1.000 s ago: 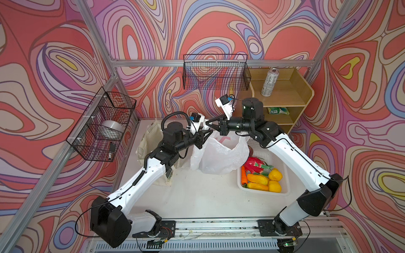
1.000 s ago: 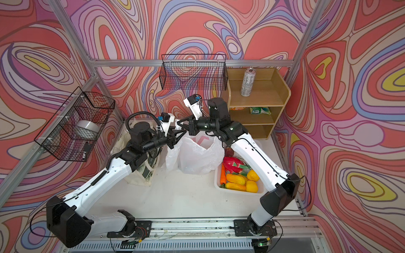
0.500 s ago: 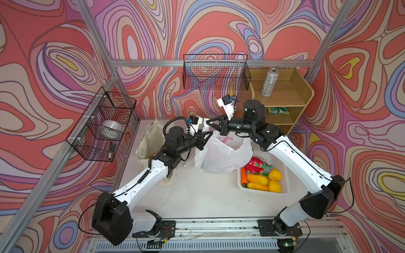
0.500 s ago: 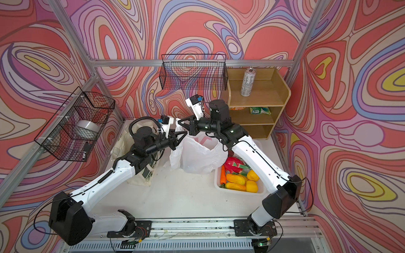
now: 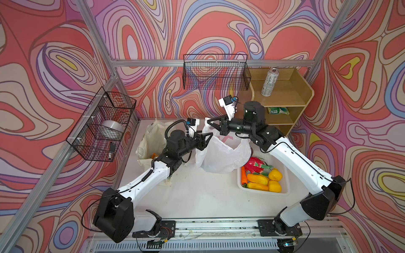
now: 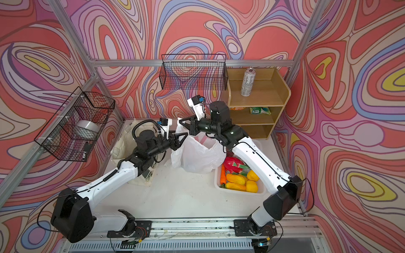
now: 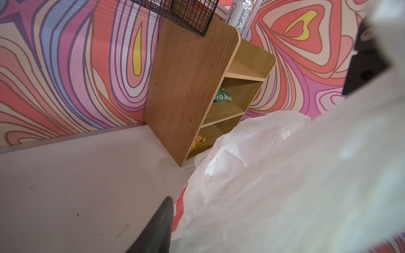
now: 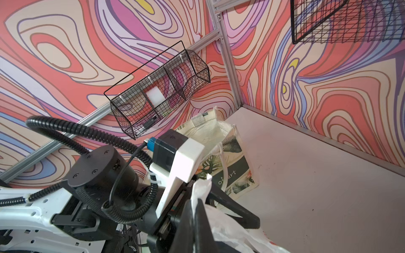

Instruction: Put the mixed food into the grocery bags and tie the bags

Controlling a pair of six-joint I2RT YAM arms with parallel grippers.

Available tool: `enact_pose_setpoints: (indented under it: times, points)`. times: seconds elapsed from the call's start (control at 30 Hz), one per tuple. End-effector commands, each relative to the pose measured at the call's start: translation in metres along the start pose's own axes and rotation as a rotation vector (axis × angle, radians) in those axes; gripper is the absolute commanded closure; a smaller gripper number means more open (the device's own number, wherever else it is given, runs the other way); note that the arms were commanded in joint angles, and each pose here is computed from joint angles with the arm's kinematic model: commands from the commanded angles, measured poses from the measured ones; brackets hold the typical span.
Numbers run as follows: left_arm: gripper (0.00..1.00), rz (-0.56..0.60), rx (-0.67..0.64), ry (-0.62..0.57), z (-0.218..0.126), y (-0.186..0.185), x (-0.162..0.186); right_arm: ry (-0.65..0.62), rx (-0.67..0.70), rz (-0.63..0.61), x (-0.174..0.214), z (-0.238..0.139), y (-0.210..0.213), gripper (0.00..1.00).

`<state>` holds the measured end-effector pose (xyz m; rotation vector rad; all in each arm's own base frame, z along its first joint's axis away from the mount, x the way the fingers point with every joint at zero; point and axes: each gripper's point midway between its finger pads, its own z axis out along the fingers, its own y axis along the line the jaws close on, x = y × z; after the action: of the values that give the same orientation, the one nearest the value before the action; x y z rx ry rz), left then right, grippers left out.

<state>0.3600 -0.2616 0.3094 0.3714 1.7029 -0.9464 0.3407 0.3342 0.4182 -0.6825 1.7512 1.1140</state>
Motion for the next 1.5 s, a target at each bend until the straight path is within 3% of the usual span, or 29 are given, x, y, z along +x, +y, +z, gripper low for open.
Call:
enact_pose_setpoints:
  times: [0.0,0.13,0.27,0.37,0.43,0.53,0.7,0.9,0.97,1.1,1.13,1.2,1.33,1.47]
  points:
    - [0.59,0.009,-0.015,-0.013,0.001,0.005,0.003,-0.078,-0.012,-0.035,-0.022,-0.013,0.013,1.00]
    - [1.00,0.005,-0.007,-0.011,0.004,0.006,0.007,-0.075,-0.010,-0.029,-0.021,-0.013,0.013,1.00]
    - [1.00,-0.002,0.005,0.001,0.004,0.003,0.007,-0.078,0.015,-0.037,-0.023,-0.017,0.012,0.96]
    - [1.00,0.009,-0.001,0.010,0.001,0.001,0.005,-0.088,0.099,-0.052,-0.024,-0.028,0.003,0.38]
    - [1.00,0.018,0.015,0.020,-0.001,-0.003,0.004,-0.111,0.145,-0.054,-0.024,-0.036,-0.002,0.24]
    - [1.00,0.030,0.038,0.039,-0.003,-0.009,0.002,-0.114,0.133,-0.053,-0.017,-0.036,-0.001,0.17]
    - [1.00,0.040,0.084,0.072,-0.003,-0.020,0.002,-0.089,0.070,-0.062,-0.006,-0.024,0.001,0.16]
    - [1.00,0.039,0.122,0.103,-0.004,-0.028,0.003,-0.076,0.015,-0.051,-0.004,-0.007,0.000,0.19]
    - [1.00,0.037,0.132,0.110,-0.004,-0.029,0.004,-0.068,0.004,-0.039,-0.003,0.000,-0.003,0.28]
    - [1.00,0.029,0.131,0.125,-0.004,-0.028,0.008,-0.065,-0.024,-0.022,-0.004,0.009,-0.004,0.89]
    - [1.00,0.031,0.133,0.127,-0.005,-0.028,0.009,-0.073,-0.024,-0.022,-0.006,0.008,-0.003,1.00]
    - [0.98,0.034,0.119,0.119,-0.009,-0.025,0.008,-0.086,-0.014,-0.029,-0.010,0.004,-0.002,1.00]
    - [0.60,0.050,0.095,0.078,-0.026,-0.019,-0.003,-0.079,-0.007,-0.033,-0.010,-0.002,0.001,1.00]
    - [0.44,0.102,0.070,0.055,-0.042,-0.020,-0.016,-0.073,-0.010,-0.029,-0.007,-0.005,0.004,1.00]
